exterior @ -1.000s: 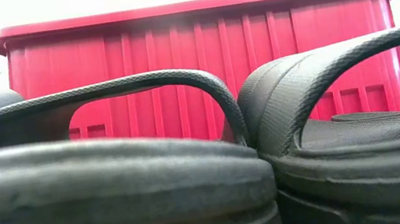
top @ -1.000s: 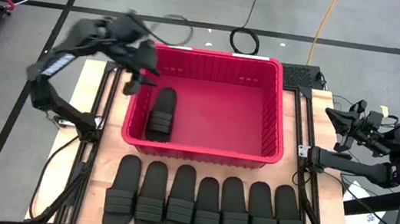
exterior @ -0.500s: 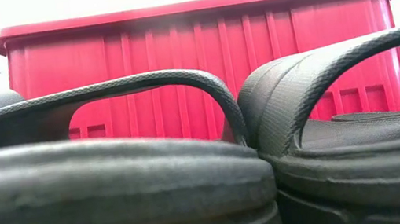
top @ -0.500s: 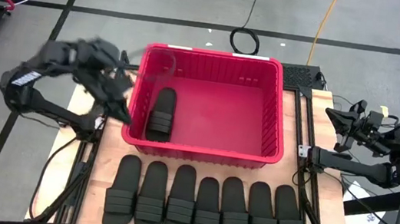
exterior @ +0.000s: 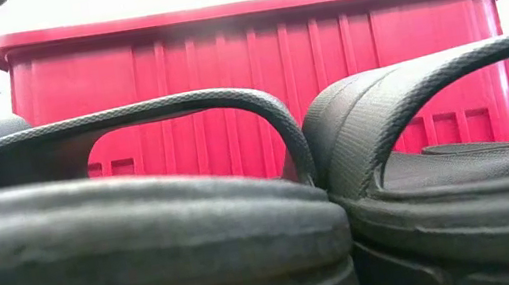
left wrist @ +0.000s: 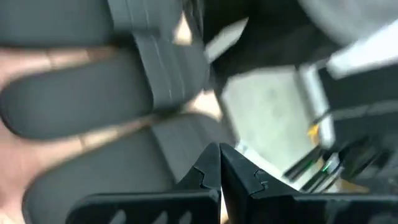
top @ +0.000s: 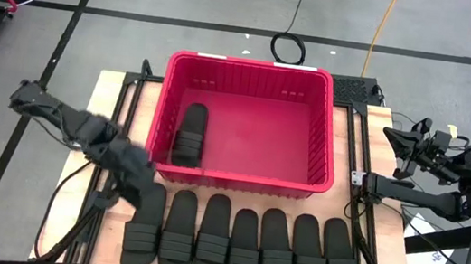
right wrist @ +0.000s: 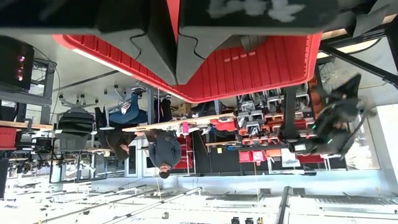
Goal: Pick and place slides into bin
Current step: Put the black slide into the red bin
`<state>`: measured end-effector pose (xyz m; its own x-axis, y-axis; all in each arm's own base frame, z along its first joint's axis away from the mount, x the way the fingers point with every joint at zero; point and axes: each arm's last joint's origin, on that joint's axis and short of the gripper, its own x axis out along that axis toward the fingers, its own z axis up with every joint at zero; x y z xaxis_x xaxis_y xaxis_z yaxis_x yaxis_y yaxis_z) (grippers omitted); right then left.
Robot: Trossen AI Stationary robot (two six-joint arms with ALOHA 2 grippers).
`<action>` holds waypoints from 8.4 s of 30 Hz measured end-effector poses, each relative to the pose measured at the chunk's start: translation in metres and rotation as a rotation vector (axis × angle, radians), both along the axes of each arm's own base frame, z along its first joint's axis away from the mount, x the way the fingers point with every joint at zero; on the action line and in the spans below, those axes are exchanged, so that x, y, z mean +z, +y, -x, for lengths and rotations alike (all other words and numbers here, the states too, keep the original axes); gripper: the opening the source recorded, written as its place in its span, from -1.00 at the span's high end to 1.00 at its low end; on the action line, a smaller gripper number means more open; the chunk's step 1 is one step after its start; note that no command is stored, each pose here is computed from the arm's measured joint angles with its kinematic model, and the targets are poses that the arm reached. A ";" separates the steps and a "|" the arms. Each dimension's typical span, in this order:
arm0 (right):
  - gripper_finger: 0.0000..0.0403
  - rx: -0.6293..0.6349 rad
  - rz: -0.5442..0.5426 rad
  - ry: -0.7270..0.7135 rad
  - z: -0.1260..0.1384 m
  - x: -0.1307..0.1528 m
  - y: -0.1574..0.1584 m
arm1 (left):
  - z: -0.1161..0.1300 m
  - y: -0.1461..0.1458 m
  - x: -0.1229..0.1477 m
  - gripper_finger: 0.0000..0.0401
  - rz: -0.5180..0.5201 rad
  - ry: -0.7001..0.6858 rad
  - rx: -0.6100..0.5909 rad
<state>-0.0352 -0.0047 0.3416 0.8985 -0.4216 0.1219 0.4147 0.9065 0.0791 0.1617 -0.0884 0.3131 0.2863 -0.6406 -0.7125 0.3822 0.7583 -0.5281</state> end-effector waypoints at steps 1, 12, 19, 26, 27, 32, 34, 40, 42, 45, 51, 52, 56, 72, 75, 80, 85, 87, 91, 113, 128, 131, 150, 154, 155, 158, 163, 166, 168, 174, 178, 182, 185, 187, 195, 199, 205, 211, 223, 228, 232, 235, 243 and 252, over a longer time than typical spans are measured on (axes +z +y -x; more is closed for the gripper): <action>1.00 -0.002 -0.001 0.000 0.000 0.000 0.000 | 0.004 -0.007 -0.008 1.00 -0.029 0.005 -0.029; 1.00 -0.021 -0.029 -0.041 0.001 0.002 -0.001 | 0.009 -0.040 -0.075 1.00 0.104 0.095 0.147; 1.00 -0.017 -0.040 -0.050 0.001 0.003 -0.001 | 0.006 -0.041 -0.090 0.86 0.187 0.116 0.255; 1.00 0.025 -0.035 -0.049 0.000 0.003 0.001 | 0.007 -0.035 -0.105 0.25 0.207 0.205 0.339; 1.00 0.038 -0.033 -0.048 0.000 0.003 0.001 | 0.008 -0.035 -0.107 0.15 0.205 0.220 0.350; 1.00 0.064 -0.030 -0.047 0.000 0.003 0.002 | 0.013 -0.030 -0.124 -0.31 0.164 0.253 0.409; 1.00 0.063 -0.030 -0.048 0.000 0.003 0.002 | 0.016 -0.028 -0.132 -0.44 0.150 0.285 0.414; 1.00 0.063 -0.030 -0.048 0.000 0.003 0.002 | 0.023 -0.025 -0.150 -0.63 0.194 0.387 0.433; 1.00 0.063 -0.030 -0.048 0.000 0.003 0.002 | 0.023 -0.026 -0.153 -0.64 0.240 0.374 0.437; 1.00 0.063 -0.030 -0.048 0.000 0.003 0.002 | 0.021 -0.027 -0.154 -0.64 0.310 0.344 0.443; 1.00 0.065 -0.040 -0.051 0.000 0.003 0.002 | 0.021 -0.027 -0.154 -0.56 0.312 0.335 0.437; 1.00 0.065 -0.040 -0.050 0.000 0.003 0.002 | 0.021 -0.027 -0.154 -0.54 0.306 0.323 0.425; 1.00 0.065 -0.041 -0.044 0.000 0.002 0.002 | 0.022 -0.027 -0.155 -0.45 0.282 0.299 0.397; 1.00 0.064 -0.038 -0.042 0.000 0.002 0.002 | 0.028 -0.034 -0.153 0.74 0.312 0.314 0.210; 1.00 0.064 -0.038 -0.042 0.000 0.002 0.002 | 0.026 -0.037 -0.149 0.94 0.349 0.272 0.191; 1.00 0.064 -0.038 -0.042 0.000 0.002 0.002 | 0.020 -0.040 -0.139 0.98 0.407 0.204 0.210; 1.00 0.064 -0.037 -0.042 0.000 0.002 0.002 | 0.007 -0.050 -0.102 0.99 0.506 0.129 0.188; 1.00 0.064 -0.038 -0.042 0.000 0.002 0.002 | 0.005 -0.053 -0.086 0.99 0.490 0.130 0.177; 1.00 0.063 -0.038 -0.042 0.000 0.002 0.002 | 0.008 -0.055 -0.066 0.99 0.330 0.154 0.169; 1.00 0.061 -0.038 -0.042 0.000 0.002 0.001 | 0.021 -0.047 0.007 1.00 0.034 0.007 0.256; 1.00 0.054 -0.039 -0.043 0.000 0.002 0.001 | 0.035 0.017 0.139 1.00 -0.316 -0.618 0.394; 1.00 0.049 -0.050 -0.048 0.000 0.002 0.001 | 0.043 0.029 0.145 1.00 -0.368 -0.645 0.369; 1.00 0.036 -0.101 -0.058 -0.006 -0.002 0.000 | 0.053 0.078 0.161 1.00 -0.280 -0.806 0.311; 1.00 0.035 -0.104 -0.036 -0.014 -0.009 -0.001 | 0.049 0.079 0.158 1.00 -0.267 -0.773 0.290; 1.00 0.035 -0.105 -0.029 -0.016 -0.011 -0.001 | 0.049 0.079 0.157 1.00 -0.259 -0.756 0.286; 1.00 0.034 -0.108 -0.012 -0.020 -0.015 -0.002 | 0.045 0.080 0.151 1.00 -0.238 -0.683 0.258; 1.00 0.033 -0.109 -0.005 -0.022 -0.016 -0.002 | 0.013 0.085 0.130 1.00 -0.197 -0.496 0.140; 1.00 0.033 -0.107 -0.020 -0.022 -0.015 -0.002 | -0.012 0.092 0.116 1.00 -0.194 -0.383 0.059; 1.00 0.034 -0.104 -0.037 -0.022 -0.013 -0.002 | -0.024 0.095 0.115 1.00 -0.218 -0.354 -0.008; 1.00 0.031 -0.061 -0.052 -0.021 -0.010 -0.002 | -0.064 0.113 0.132 1.00 -0.306 -0.426 -0.114; 1.00 0.025 -0.021 -0.035 -0.021 -0.010 -0.002 | -0.086 0.133 0.153 1.00 -0.361 -0.508 -0.087; 1.00 0.022 0.001 -0.025 -0.021 -0.010 -0.002 | -0.109 0.163 0.157 1.00 -0.405 -0.505 -0.060; 1.00 0.021 0.009 -0.022 -0.021 -0.010 -0.002 | -0.121 0.188 0.153 1.00 -0.423 -0.474 -0.021; 1.00 0.021 0.009 -0.022 -0.021 -0.010 -0.002 | -0.128 0.205 0.145 1.00 -0.416 -0.458 0.007; 1.00 0.022 0.008 -0.022 -0.021 -0.010 -0.002 | -0.154 0.259 0.099 1.00 -0.401 -0.356 0.019; 1.00 0.022 0.006 -0.023 -0.021 -0.010 -0.002 | -0.159 0.277 0.085 1.00 -0.386 -0.325 0.037; 1.00 0.020 0.006 -0.022 -0.021 -0.010 -0.002 | -0.164 0.279 0.065 1.00 -0.344 -0.270 0.020; 1.00 -0.036 -0.002 -0.015 -0.021 -0.011 -0.004 | -0.168 0.279 0.032 1.00 -0.287 -0.181 -0.025; 1.00 -0.055 -0.008 0.006 -0.021 -0.013 -0.004 | -0.166 0.279 -0.024 1.00 -0.229 -0.066 -0.102; 1.00 -0.055 -0.008 0.007 -0.021 -0.013 -0.004 | -0.169 0.282 -0.042 1.00 -0.240 -0.084 -0.097; 1.00 -0.055 -0.008 0.007 -0.021 -0.013 -0.004 | -0.169 0.283 -0.051 1.00 -0.211 -0.098 -0.087; 1.00 -0.055 -0.008 0.006 -0.021 -0.013 -0.004 | -0.167 0.282 -0.058 1.00 -0.188 -0.085 -0.080; 1.00 -0.055 -0.008 0.007 -0.021 -0.013 -0.004 | -0.162 0.281 -0.082 1.00 -0.152 -0.049 -0.065; 1.00 -0.055 -0.008 0.006 -0.021 -0.013 -0.004 | -0.158 0.281 -0.105 1.00 -0.117 -0.027 -0.023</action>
